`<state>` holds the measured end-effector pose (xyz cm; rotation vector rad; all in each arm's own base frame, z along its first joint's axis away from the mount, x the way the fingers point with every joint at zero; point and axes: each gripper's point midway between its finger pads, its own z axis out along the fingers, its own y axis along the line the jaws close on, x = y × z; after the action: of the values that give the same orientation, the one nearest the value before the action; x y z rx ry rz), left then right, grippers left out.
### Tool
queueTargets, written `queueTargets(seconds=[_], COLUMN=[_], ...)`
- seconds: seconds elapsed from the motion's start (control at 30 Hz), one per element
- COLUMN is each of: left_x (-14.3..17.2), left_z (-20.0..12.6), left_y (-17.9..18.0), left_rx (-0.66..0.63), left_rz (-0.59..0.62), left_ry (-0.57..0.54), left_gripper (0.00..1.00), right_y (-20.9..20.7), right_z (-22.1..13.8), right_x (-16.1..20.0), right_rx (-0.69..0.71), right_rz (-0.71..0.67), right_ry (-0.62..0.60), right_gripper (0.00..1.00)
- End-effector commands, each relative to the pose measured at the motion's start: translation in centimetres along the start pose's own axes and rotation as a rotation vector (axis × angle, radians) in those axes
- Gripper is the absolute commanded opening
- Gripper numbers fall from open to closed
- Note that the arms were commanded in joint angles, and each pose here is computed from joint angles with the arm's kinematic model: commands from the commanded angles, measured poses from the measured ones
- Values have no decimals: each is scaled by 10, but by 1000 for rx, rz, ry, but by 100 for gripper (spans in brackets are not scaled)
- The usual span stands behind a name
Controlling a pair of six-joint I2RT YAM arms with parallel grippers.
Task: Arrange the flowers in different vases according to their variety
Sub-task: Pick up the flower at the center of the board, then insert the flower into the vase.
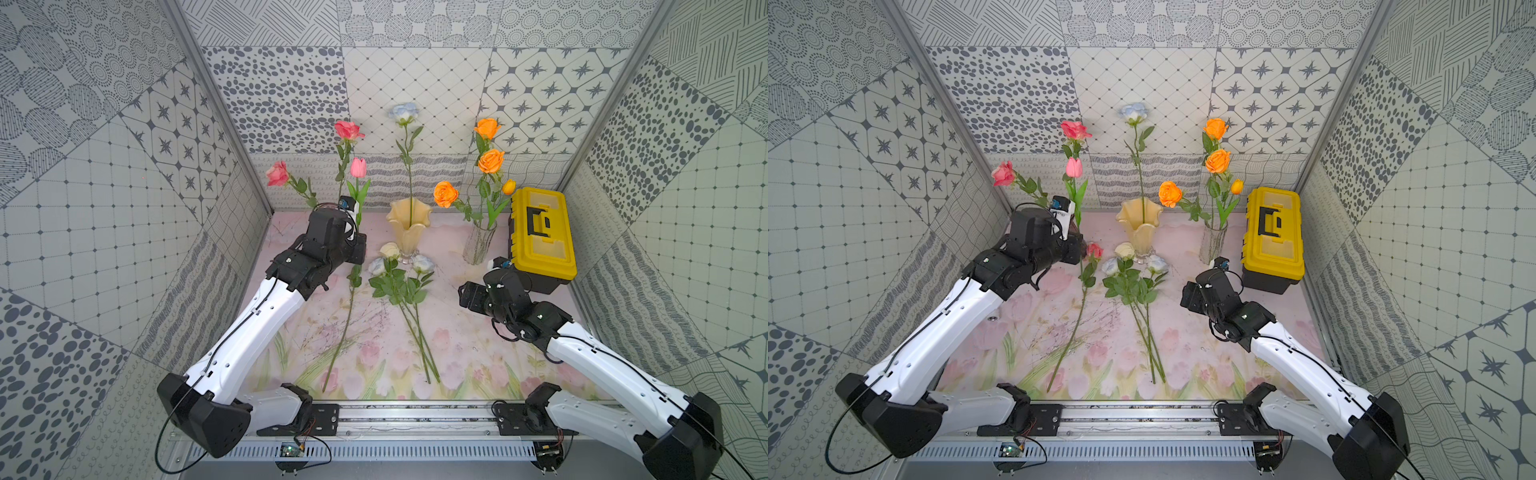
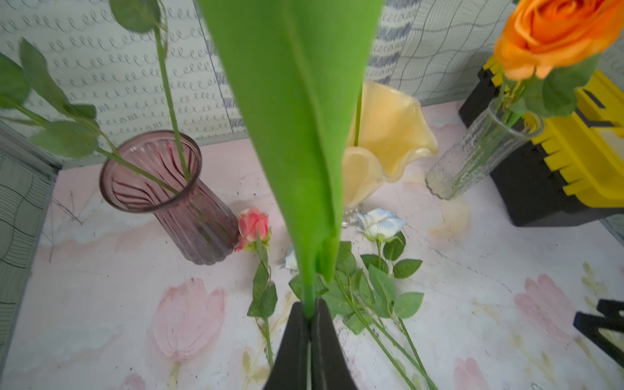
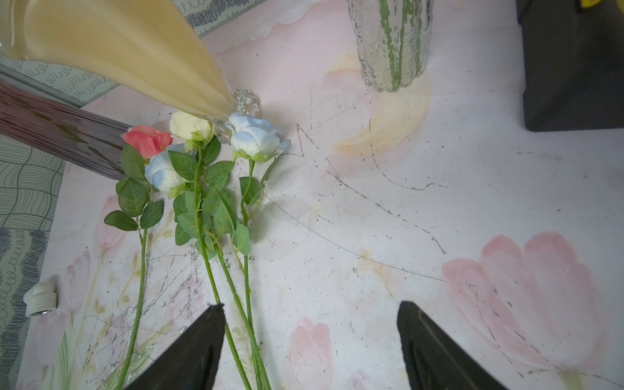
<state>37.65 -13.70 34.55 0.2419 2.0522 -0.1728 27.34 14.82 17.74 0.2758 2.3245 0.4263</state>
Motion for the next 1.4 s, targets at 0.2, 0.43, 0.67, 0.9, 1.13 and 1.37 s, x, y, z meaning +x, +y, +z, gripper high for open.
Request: queueTargets(seconds=[0.2,0.43,0.67,0.9,1.13,1.37], left_x=[-138,-153,-131,-65,-25,-9], left_z=[1,19,58,105,108,79], left_y=[47,86,117,127,138,132], left_rx=[-165,-230,-261,-255,-311,-292], left_rz=[192,187,121,60,-6,-49], left_ry=[-425,-520,-517,-435,-363,-284], left_gripper=[0,0,0,0,51,74], right_y=[6,8,11,10,10,17], right_z=[-1,1,0,0,4,10], right_x=[2,3,0,2,9,14], right_rx=[-55,-59,-62,-61,-57,-61], right_rz=[56,62,63,66,68,56], right_ry=[-19,-17,-23,-19,-4,9], right_gripper=[85,86,86,86,86,86])
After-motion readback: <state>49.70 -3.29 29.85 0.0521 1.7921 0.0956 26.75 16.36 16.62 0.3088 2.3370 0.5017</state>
